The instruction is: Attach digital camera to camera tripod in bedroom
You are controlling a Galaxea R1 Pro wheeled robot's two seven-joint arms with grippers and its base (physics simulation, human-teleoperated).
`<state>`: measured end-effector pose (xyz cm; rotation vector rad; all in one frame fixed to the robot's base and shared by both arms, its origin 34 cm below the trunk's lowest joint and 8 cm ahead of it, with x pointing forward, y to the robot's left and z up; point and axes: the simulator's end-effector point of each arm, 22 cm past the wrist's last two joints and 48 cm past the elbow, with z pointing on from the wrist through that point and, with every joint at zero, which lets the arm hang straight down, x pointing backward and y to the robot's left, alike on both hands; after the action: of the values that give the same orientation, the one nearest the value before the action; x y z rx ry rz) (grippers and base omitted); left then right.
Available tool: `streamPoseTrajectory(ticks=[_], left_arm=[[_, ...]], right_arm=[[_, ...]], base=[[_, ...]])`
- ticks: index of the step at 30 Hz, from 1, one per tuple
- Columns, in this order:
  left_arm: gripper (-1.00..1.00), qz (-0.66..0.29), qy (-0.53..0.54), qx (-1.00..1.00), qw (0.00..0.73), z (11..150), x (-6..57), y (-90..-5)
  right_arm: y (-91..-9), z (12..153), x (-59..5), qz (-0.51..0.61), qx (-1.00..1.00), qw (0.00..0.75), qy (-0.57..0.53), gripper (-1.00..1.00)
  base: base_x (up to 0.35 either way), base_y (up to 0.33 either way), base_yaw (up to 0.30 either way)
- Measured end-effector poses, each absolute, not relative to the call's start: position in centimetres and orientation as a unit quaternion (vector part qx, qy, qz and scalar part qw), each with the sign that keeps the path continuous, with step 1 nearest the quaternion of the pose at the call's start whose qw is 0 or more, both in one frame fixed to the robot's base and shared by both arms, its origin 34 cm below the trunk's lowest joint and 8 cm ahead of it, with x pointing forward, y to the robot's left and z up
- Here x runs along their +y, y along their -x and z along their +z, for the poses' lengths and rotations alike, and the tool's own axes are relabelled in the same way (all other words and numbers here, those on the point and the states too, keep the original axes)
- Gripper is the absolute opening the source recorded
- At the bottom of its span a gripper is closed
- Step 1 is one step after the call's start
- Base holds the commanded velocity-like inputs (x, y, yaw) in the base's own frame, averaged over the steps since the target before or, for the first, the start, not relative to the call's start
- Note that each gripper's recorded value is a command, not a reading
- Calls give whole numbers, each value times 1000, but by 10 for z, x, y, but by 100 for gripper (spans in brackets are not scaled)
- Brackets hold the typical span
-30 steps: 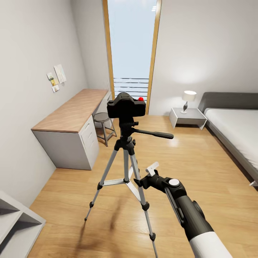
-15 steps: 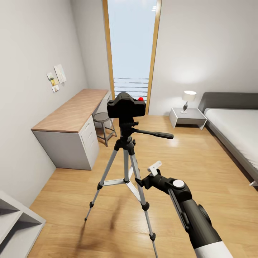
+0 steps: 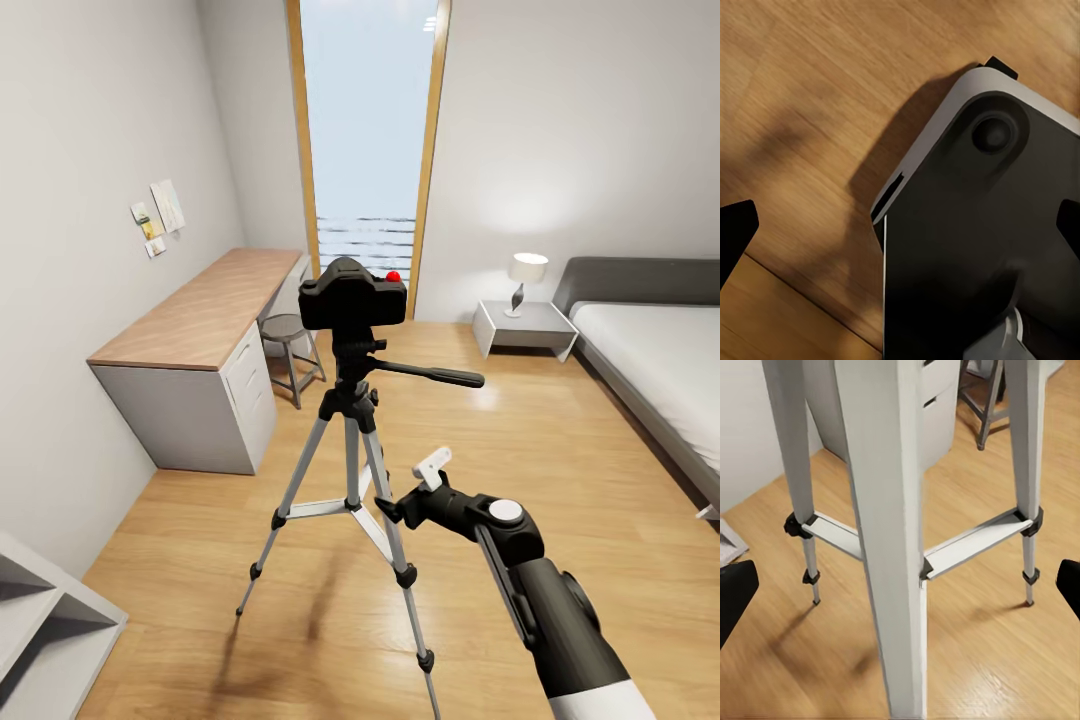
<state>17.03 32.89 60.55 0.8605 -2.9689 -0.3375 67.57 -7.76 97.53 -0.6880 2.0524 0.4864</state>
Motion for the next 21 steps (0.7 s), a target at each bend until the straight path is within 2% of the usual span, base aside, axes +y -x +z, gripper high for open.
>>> streamPoseTrajectory(ticks=[14,21], left_arm=[[100,-109,-277,-955,16,606,329,-170],[100,-109,-277,-955,16,606,329,-170]], right_arm=[[-660,975,-119,191,860,388,271,100],[-661,972,-170,192,875,373,241,100]], base=[[0,0,0],[0,0,0]])
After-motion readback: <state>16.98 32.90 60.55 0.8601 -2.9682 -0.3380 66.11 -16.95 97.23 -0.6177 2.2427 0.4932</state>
